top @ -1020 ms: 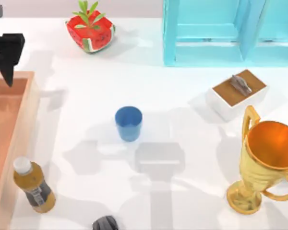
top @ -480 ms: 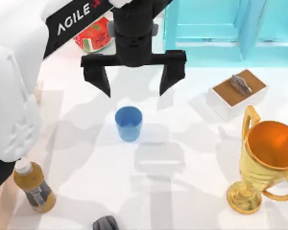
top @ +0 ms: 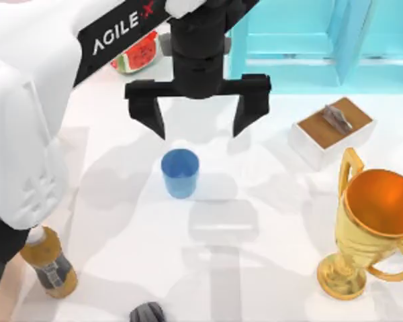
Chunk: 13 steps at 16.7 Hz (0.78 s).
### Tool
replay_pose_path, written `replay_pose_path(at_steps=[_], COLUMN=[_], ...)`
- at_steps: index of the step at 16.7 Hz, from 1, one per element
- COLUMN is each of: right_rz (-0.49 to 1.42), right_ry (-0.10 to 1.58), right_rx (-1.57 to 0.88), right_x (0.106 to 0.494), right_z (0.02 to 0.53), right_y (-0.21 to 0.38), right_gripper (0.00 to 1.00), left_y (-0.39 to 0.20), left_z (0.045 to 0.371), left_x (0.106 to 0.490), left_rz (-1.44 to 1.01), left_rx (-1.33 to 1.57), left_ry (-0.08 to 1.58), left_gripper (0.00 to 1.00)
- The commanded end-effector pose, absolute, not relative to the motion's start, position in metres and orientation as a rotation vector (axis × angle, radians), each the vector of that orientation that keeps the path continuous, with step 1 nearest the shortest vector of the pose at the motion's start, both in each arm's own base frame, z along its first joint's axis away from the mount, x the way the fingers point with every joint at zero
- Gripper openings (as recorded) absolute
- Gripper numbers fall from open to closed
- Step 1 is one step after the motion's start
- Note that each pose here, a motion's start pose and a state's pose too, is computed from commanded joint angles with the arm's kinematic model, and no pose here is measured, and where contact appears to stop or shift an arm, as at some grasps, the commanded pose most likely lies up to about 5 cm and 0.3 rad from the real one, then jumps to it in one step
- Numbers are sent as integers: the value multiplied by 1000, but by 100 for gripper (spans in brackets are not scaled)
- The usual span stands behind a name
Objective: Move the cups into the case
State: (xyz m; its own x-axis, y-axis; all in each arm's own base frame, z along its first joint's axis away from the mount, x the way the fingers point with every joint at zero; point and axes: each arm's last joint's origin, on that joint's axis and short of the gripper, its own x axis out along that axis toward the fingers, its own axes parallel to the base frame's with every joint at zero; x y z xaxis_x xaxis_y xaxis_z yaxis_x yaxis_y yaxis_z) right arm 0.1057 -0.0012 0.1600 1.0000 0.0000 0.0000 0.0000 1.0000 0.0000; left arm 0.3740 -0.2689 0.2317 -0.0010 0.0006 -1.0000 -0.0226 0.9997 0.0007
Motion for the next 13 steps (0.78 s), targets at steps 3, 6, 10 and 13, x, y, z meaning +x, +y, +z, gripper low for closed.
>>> replay_pose_path(at_steps=[3,6,10,13], right_rz=[0,0,0,0], right_ry=[0,0,0,0], right_rx=[0,0,0,0], right_x=[106,106,106,106], right_z=[160,160,160,160], right_y=[-1,-1,-1,-1], right_gripper=[100,100,100,100], left_y=[-271,-271,-270,-270], left_z=[207,170,136,135], left_x=[376,377,374,373], left_rz=[17,16,17,18], left_rx=[-17,-19,-17,-17], left_ry=[1571,1568,1570,1571], left_gripper=[100,100,100,100])
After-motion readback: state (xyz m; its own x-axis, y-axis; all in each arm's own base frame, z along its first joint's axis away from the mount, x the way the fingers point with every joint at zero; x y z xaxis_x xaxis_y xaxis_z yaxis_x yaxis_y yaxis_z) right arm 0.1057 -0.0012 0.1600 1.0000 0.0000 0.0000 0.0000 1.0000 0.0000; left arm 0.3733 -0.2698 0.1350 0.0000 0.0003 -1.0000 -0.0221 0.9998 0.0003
